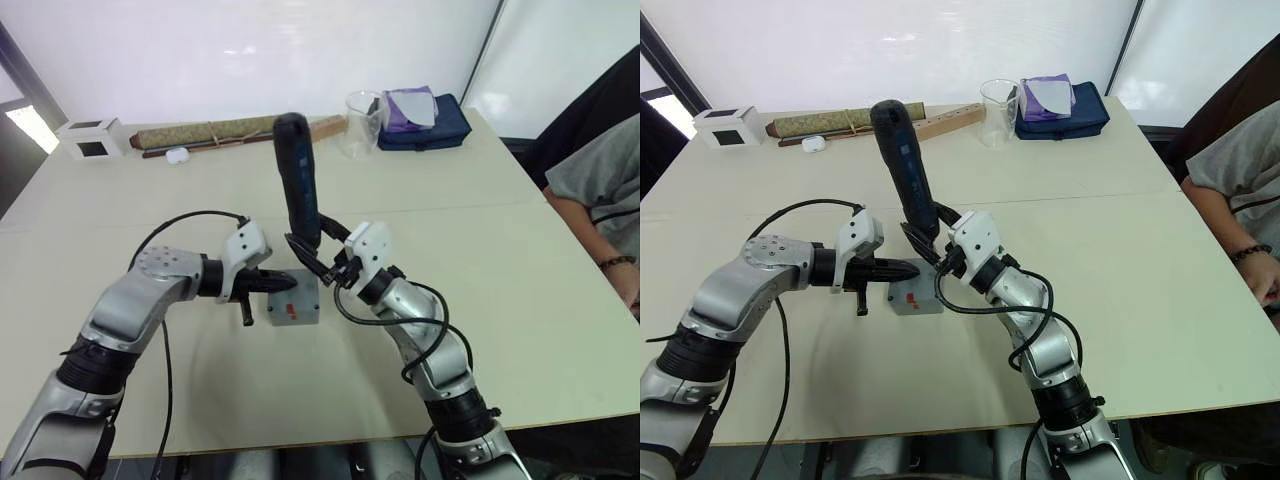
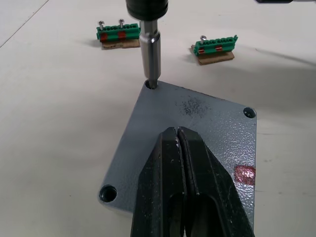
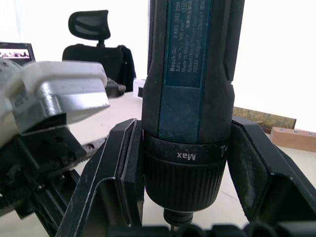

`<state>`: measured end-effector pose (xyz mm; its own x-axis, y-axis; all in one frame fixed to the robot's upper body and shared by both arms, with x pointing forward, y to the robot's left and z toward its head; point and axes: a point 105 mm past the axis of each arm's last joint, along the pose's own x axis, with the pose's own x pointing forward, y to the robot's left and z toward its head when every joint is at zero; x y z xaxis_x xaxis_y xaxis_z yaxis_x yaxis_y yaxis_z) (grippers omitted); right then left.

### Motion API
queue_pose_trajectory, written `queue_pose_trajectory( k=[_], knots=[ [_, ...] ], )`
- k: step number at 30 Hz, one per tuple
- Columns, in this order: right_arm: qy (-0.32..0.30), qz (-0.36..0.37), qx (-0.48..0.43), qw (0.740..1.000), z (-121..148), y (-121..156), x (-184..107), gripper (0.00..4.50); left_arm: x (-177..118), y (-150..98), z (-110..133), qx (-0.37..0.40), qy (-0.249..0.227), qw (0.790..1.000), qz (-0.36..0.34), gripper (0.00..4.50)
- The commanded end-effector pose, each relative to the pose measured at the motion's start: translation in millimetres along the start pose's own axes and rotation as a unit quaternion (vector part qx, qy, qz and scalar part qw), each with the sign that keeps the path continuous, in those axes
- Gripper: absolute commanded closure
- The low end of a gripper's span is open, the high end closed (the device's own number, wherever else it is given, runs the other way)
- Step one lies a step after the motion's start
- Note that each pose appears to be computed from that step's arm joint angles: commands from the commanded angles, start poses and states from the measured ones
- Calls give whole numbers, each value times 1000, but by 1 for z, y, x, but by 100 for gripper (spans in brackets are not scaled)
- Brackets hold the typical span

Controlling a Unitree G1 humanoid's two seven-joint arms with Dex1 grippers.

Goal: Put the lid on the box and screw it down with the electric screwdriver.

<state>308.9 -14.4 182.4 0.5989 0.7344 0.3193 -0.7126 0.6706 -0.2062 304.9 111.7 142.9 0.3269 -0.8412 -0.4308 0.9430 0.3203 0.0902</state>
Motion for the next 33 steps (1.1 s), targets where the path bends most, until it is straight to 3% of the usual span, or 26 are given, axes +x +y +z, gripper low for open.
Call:
queue_pose_trajectory(
  k=[1, 11, 15, 20, 33],
  knots=[
    [-32, -9, -14, 999, 14, -4, 0, 235, 2, -3, -13, -10, 27, 1000, -5, 450],
    [-11, -23, 2, 1000, 0, -2, -9, 235, 3, -6, -21, -5, 43, 999, -12, 450],
    [81, 17, -4, 997, -32, 11, -20, 235, 2, -6, -24, -5, 47, 999, -13, 450],
    [139, 20, -3, 990, -48, 8, -26, 235, 4, -9, -26, -5, 49, 999, -22, 450],
    [170, 0, 23, 985, -58, 1, -31, 235, 7, -12, -30, -5, 52, 998, -23, 450]
  ],
)
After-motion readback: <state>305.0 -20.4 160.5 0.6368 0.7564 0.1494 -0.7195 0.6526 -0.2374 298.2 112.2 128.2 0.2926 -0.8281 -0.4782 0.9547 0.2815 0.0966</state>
